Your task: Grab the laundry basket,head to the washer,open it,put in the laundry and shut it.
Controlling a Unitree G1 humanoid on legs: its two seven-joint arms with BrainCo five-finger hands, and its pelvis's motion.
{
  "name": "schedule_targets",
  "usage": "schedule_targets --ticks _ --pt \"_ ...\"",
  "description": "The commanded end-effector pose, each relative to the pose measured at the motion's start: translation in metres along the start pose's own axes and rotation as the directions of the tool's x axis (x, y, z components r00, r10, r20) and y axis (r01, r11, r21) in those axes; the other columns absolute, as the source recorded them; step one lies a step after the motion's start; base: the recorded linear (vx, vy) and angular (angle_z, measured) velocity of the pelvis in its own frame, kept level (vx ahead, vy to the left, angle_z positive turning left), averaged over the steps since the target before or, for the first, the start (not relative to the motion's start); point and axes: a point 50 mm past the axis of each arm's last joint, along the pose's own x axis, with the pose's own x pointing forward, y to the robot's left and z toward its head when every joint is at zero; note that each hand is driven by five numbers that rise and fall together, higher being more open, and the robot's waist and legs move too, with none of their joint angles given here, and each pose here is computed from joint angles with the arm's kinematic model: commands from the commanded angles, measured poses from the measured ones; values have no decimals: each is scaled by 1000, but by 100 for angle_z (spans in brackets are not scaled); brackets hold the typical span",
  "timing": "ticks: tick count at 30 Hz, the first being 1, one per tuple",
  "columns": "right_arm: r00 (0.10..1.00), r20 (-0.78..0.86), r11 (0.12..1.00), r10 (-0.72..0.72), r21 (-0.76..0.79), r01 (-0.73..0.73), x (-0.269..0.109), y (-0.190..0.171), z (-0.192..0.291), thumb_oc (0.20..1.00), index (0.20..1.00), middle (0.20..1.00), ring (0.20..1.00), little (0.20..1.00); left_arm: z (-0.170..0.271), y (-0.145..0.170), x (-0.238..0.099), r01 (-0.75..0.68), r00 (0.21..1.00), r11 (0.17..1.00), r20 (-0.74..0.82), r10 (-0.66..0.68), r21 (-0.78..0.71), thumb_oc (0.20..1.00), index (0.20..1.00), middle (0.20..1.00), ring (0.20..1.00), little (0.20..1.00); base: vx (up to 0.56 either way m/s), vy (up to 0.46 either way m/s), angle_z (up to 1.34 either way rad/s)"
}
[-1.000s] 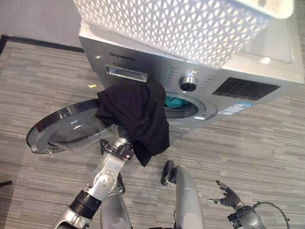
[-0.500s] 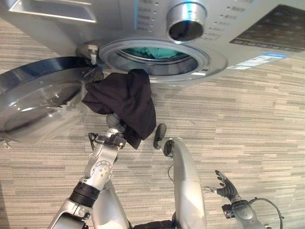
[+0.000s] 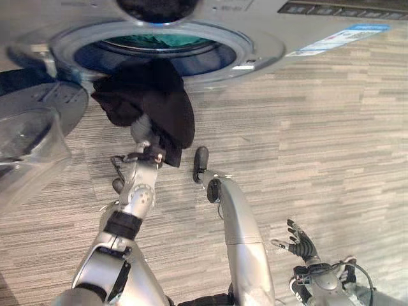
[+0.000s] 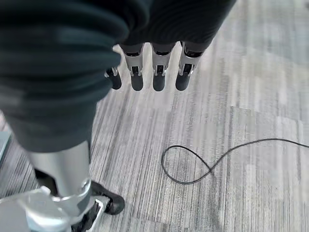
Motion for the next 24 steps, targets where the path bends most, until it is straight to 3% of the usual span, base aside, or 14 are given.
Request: schedule_targets --ticks 1,6,9,10,11,13,14,18,22,23,24 --pt "997 -69 1000 17 15 -16 -14 5 -20 1000 1000 1000 1000 1000 11 5 5 -70 992 997 100 73 -26 200 200 200 200 200 69 -27 -15" --pt "996 -79 998 51 26 -49 -6 15 -17 1000 1000 1000 1000 1000 69 -14 53 -126 955 990 262 139 -67 200 200 200 200 200 57 19 -11" --pt "994 -94 999 47 1 -47 -1 5 -16 1000 1000 1000 1000 1000 147 -65 87 -60 899 998 436 52 5 200 200 200 200 200 49 74 -20" --pt "995 -88 999 49 4 -49 1 6 -14 1000 1000 1000 1000 1000 150 -68 89 -57 897 998 440 48 9 200 200 200 200 200 34 62 -36" --pt "996 -86 999 40 7 -40 2 0 -11 1000 1000 1000 1000 1000 186 -97 94 -15 858 998 512 -21 66 200 200 200 200 200 15 22 -36" --pt "996 -79 999 38 15 -37 3 -4 -9 1000 1000 1000 1000 1000 205 -118 95 30 833 993 547 -87 114 200 200 200 200 200 23 32 -28" --pt "998 -52 1000 26 19 -25 1 -12 -5 1000 1000 1000 1000 1000 212 -136 93 89 812 981 558 -172 173 200 200 200 200 200 22 27 -13" --pt "999 -33 1000 2 14 -1 -3 -21 -2 1000 1000 1000 1000 1000 206 -141 96 82 823 977 539 -177 195 200 200 200 200 200 16 32 -11" --pt "1000 11 1000 0 -9 0 -3 -23 8 1000 1000 1000 1000 1000 187 -126 101 47 868 969 471 -160 242 200 200 200 200 200 -3 63 3" --pt "1000 26 1000 -9 -17 9 -1 -24 11 1000 1000 1000 1000 1000 174 -101 106 -45 911 949 402 -88 312 533 533 533 533 533 -8 34 6" --pt "1000 26 1000 -9 -17 9 -1 -24 11 1000 1000 1000 1000 1000 175 -101 106 -46 912 949 401 -88 313 1000 1000 1000 1000 1000 -13 42 9"
